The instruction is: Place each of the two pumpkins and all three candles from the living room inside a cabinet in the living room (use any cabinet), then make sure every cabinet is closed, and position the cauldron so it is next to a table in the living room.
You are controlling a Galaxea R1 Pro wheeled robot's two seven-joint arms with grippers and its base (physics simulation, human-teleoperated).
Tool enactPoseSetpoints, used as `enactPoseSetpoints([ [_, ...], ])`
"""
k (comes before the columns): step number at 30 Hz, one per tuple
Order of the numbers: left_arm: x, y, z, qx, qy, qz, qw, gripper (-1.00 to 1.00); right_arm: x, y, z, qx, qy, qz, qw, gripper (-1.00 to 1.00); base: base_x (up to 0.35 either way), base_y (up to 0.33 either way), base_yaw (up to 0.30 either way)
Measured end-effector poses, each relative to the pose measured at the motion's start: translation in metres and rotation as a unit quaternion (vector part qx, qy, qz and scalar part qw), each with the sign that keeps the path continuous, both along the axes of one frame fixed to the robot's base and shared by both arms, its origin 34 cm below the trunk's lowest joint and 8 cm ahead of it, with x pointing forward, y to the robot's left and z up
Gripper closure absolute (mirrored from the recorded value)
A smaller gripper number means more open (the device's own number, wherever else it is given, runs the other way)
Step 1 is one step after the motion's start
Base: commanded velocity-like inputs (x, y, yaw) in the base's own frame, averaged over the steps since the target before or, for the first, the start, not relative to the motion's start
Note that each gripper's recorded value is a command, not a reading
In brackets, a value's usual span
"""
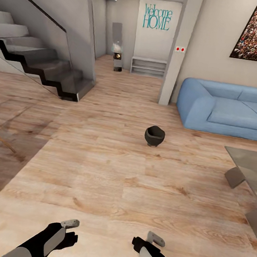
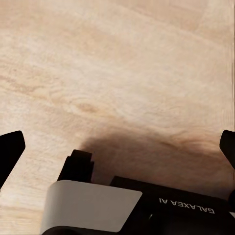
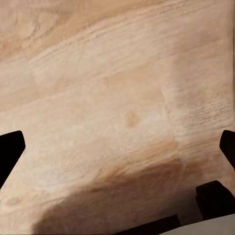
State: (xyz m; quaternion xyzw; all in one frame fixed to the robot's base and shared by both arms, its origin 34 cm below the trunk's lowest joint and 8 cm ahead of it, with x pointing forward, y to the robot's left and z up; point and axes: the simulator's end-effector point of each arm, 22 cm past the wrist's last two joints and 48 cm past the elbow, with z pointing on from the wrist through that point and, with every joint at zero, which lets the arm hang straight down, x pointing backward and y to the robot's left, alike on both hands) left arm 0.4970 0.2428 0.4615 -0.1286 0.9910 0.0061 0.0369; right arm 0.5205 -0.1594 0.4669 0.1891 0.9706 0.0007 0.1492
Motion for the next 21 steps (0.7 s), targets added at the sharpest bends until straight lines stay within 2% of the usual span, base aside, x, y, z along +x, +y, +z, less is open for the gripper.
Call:
enactPoseSetpoints([
  [11, -0.0007, -0.0002, -0.0003, 0.000, 0.001, 0.000, 1.0000, -1.00, 0.0013, 0.0031, 0.0002, 0.007, -0.003, 0.003, 1.0000, -1.00, 0.322, -0.091, -0.279],
  [18, -0.0009, 0.0010, -0.0004, 0.001, 0.001, 0.000, 1.0000, -1.00, 0.0010, 0.0054, 0.0001, 0.011, -0.002, 0.005, 0.9999, -1.00, 0.322, -0.018, -0.281],
  [21, -0.0009, 0.0008, -0.0004, 0.001, 0.001, 0.000, 1.0000, -1.00, 0.0002, 0.0061, -0.0001, 0.011, 0.000, 0.007, 0.9999, -1.00, 0.322, -0.002, -0.140],
])
